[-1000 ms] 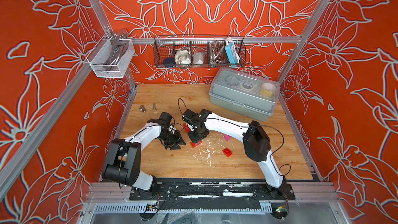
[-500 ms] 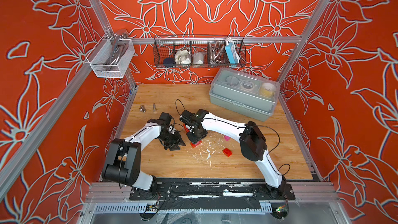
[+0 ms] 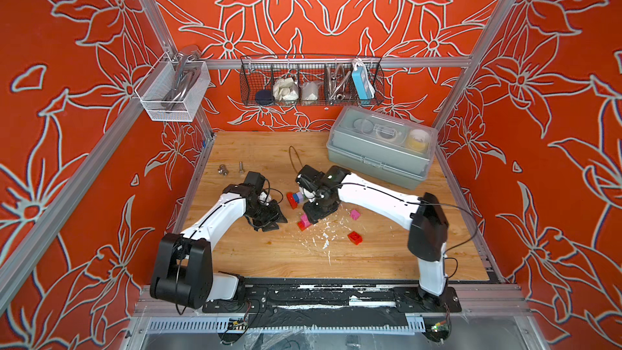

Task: Assemble the number 1 with lego
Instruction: Assemble the lego brick with the lego brick, then adjust the lego brick at the center of the board.

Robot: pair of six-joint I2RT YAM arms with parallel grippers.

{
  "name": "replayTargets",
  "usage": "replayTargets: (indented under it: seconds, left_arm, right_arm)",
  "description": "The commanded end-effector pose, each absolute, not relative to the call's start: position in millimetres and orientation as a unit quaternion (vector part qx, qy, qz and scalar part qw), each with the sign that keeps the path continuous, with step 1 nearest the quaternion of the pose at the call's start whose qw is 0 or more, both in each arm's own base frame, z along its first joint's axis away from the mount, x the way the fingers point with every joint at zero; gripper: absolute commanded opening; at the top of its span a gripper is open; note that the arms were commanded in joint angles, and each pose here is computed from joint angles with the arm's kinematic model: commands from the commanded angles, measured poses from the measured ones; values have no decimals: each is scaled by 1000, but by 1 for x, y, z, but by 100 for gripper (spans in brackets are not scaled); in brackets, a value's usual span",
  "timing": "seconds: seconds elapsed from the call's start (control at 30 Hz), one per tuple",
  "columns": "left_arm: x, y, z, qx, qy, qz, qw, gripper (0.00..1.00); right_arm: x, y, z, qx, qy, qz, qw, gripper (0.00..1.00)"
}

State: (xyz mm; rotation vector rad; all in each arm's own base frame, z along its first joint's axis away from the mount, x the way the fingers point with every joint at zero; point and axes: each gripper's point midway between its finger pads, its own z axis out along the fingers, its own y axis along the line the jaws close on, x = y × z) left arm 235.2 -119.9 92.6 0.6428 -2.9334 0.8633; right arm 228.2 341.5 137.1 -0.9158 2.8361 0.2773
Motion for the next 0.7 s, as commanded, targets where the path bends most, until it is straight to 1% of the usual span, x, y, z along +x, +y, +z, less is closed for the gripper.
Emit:
replayTargets:
  seconds: [0.0,0.1,0.23,0.3,0.4,0.53,0.67]
  left_arm:
    - [225,-113,95,215,-941,262,13,40]
    - [221,-113,93,213,-942,260,15,40]
    - [219,-112,88,204,-945,256,21,40]
    - [219,-112,86,202,-945,254,23,40]
    - [219,-111,86,201,-946,251,22,40]
    - [219,-111,86,200,-947,251,22,40]
    - [218,-110,88,196,-948,250,22,40]
  right_arm:
    - [239,307,141,-291,949,85,91,55]
    - [243,279,133,-306,946,69,86,57]
    - [247,252,114,-327,942,53,63,67]
    - [249,243,106,-330,941,50,57,69]
    - [254,234,95,-333,941,32,55,69]
    - [263,225,80,-334,941,5,54,61]
    - [270,221,64,-337,940,-11,49,59]
